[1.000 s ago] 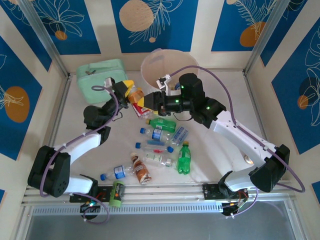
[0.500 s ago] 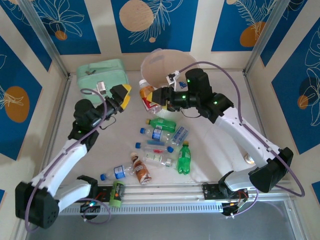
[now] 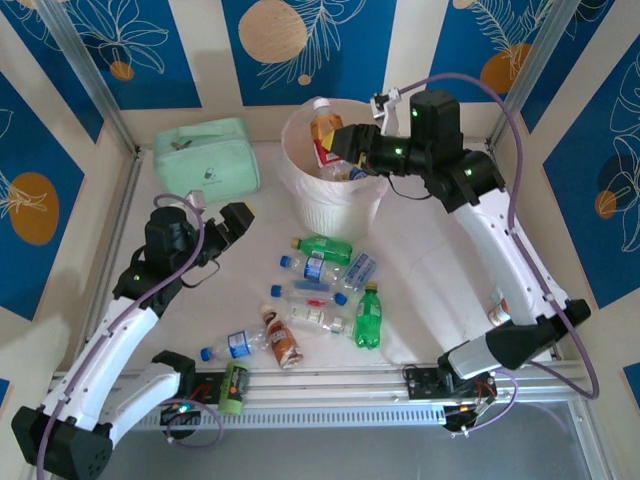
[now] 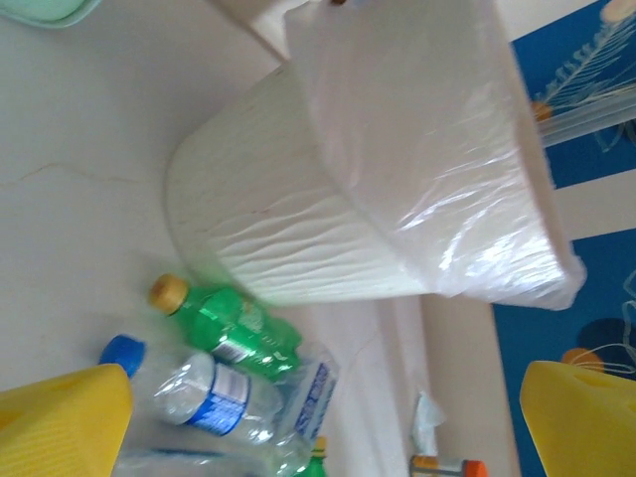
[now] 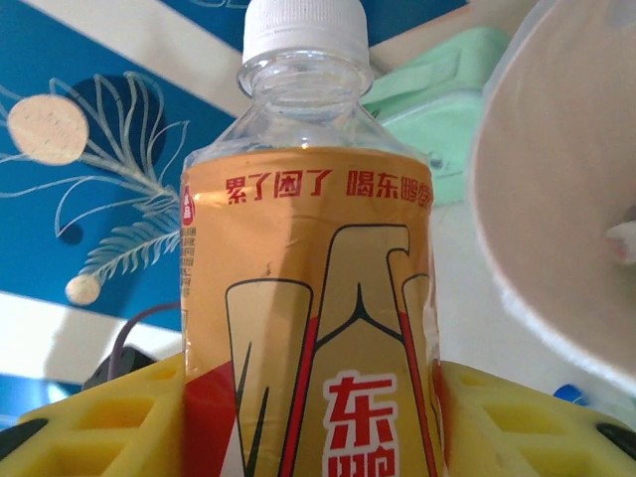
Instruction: Put the plastic bottles in the bin
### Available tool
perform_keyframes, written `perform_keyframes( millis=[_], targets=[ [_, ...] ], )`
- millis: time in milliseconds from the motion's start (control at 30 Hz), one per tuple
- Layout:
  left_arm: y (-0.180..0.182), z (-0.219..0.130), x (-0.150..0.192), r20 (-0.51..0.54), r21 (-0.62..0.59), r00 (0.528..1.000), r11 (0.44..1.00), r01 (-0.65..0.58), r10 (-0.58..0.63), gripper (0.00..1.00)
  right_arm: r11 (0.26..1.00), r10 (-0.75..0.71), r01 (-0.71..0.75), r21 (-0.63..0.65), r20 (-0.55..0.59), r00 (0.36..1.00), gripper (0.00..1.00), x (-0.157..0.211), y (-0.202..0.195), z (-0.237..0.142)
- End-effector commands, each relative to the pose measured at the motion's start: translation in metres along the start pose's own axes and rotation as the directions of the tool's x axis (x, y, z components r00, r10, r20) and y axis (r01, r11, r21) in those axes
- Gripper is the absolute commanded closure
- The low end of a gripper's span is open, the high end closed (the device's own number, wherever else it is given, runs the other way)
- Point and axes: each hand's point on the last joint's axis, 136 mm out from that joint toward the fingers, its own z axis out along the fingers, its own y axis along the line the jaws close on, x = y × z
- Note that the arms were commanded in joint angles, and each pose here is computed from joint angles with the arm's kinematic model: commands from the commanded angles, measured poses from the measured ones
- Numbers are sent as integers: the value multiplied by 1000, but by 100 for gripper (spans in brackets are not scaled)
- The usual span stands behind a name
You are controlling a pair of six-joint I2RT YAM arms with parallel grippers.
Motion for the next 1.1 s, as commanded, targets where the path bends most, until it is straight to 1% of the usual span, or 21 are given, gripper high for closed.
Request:
perform_keyframes(
  millis=[0, 233, 433, 533, 567, 600, 700, 833, 933, 1067],
  targets=[
    [17, -9, 9, -20, -67, 999, 997, -43, 42, 1, 993, -23, 25, 113, -17, 1000, 52, -9, -28, 12],
    [32, -16, 20, -51, -123, 997, 990, -64, 58, 1, 982, -6, 8, 187, -11, 1000, 53, -33, -64, 30],
    [40, -26, 24, -51, -158, 995, 984, -87, 80, 1, 968, 0, 10, 251, -42, 999, 50, -39, -92, 46],
    [45, -27, 26, -56, -171, 995, 981, -90, 82, 1, 963, 14, 0, 268, -52, 999, 42, -41, -102, 53],
    [46, -27, 27, -59, -175, 995, 981, -89, 80, 1, 961, 17, -1, 276, -57, 998, 37, -41, -104, 55],
    [48, -27, 28, -60, -177, 995, 980, -90, 80, 1, 960, 18, -1, 281, -57, 998, 32, -42, -105, 56],
    [49, -26, 29, -65, -179, 995, 979, -92, 81, 1, 953, 15, 2, 304, -54, 998, 24, -44, -107, 56],
    [50, -25, 29, -70, -183, 994, 978, -97, 85, 0, 949, -6, 19, 314, -41, 999, 21, -46, -99, 47],
    [50, -25, 30, -74, -185, 994, 978, -98, 86, 0, 947, -43, 48, 317, -26, 999, 19, -47, -86, 37],
    [55, -25, 30, -72, -204, 994, 975, -91, 78, 1, 941, -87, 88, 328, -19, 996, 19, -37, -66, 20]
  ],
)
